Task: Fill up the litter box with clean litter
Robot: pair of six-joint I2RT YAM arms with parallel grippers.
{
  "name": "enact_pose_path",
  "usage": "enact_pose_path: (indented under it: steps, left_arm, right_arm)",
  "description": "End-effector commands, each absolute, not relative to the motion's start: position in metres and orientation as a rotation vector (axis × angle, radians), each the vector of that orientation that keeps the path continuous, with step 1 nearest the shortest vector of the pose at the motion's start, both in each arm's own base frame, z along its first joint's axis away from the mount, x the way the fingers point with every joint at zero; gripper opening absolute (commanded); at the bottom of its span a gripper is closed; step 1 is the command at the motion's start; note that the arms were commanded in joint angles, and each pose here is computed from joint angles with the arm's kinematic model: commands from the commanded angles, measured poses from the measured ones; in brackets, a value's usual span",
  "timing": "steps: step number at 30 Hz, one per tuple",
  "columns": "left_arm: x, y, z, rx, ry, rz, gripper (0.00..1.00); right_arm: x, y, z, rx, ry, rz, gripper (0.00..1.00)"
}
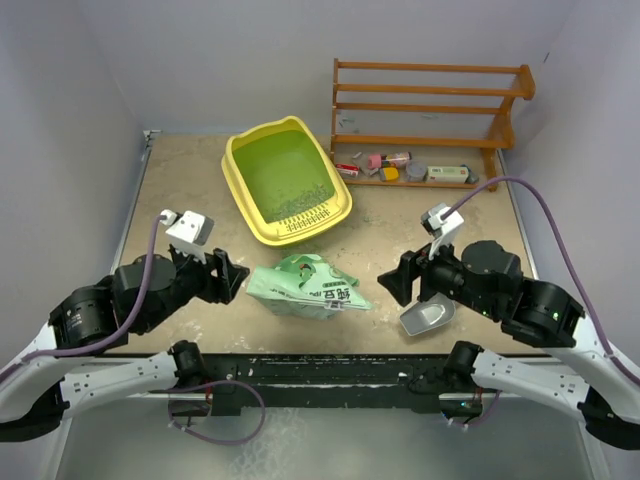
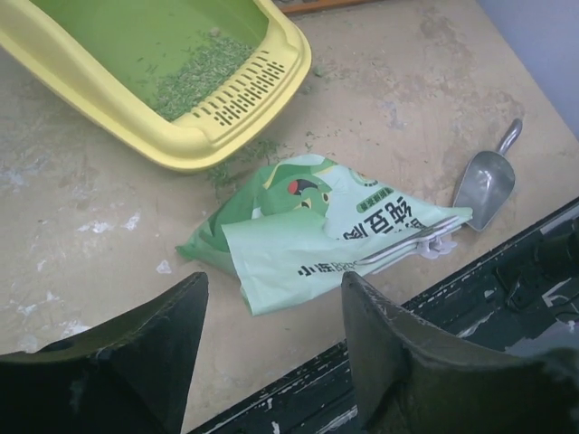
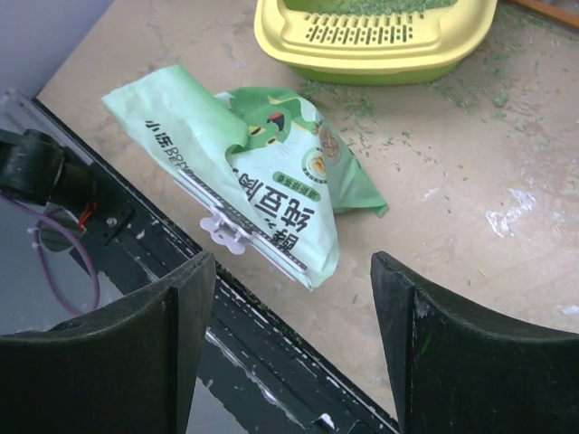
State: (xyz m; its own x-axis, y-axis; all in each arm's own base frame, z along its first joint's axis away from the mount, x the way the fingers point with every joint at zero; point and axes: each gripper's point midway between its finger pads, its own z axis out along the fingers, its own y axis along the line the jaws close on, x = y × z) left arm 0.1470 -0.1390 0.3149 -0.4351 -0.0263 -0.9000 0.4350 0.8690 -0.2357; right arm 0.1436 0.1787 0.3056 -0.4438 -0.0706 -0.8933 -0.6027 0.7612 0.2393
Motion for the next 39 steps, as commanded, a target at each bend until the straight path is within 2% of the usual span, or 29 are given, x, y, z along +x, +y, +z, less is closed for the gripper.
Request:
enact_pose_path:
  steps: [1, 4, 7, 10, 15, 18, 23, 28, 34, 39]
  left_arm:
    - [0.139, -0.142, 0.312, 0.485, 1.909, -0.540, 0.67]
    - [0.134, -0.148, 0.295, 0.603, 2.012, -0.475, 0.69]
    - [0.138, -0.148, 0.264, 0.605, 2.208, -0.302, 0.68]
    - [0.140, -0.147, 0.247, 0.564, 2.298, -0.218, 0.68]
    - [0.138, -0.142, 0.257, 0.481, 2.262, -0.280, 0.72]
    - [0.134, -0.145, 0.257, 0.548, 2.250, -0.312, 0.73]
    - [0.137, -0.151, 0.234, 0.683, 2.313, -0.193, 0.73]
    - [0.128, -0.174, 0.228, 0.844, 2.316, -0.295, 0.67]
    - [0.130, -0.187, 0.260, 0.932, 2.224, -0.355, 0.55]
    - [0.145, -0.188, 0.272, 1.064, 2.131, -0.248, 0.56]
  right_arm:
    - [0.149, 0.179, 0.305, -0.538, 1.985, 0.602, 0.72]
    - [0.151, 0.187, 0.294, -0.590, 2.019, 0.585, 0.72]
    - [0.153, 0.197, 0.285, -0.631, 2.055, 0.576, 0.71]
    - [0.156, 0.205, 0.286, -0.639, 2.044, 0.594, 0.71]
    - [0.155, 0.205, 0.292, -0.628, 2.009, 0.622, 0.71]
    - [0.153, 0.207, 0.291, -0.643, 2.009, 0.637, 0.71]
    - [0.151, 0.212, 0.287, -0.674, 2.021, 0.649, 0.71]
    - [0.148, 0.215, 0.284, -0.690, 2.024, 0.667, 0.71]
    - [0.145, 0.210, 0.282, -0.703, 2.030, 0.656, 0.71]
    - [0.141, 0.210, 0.277, -0.717, 2.038, 0.671, 0.71]
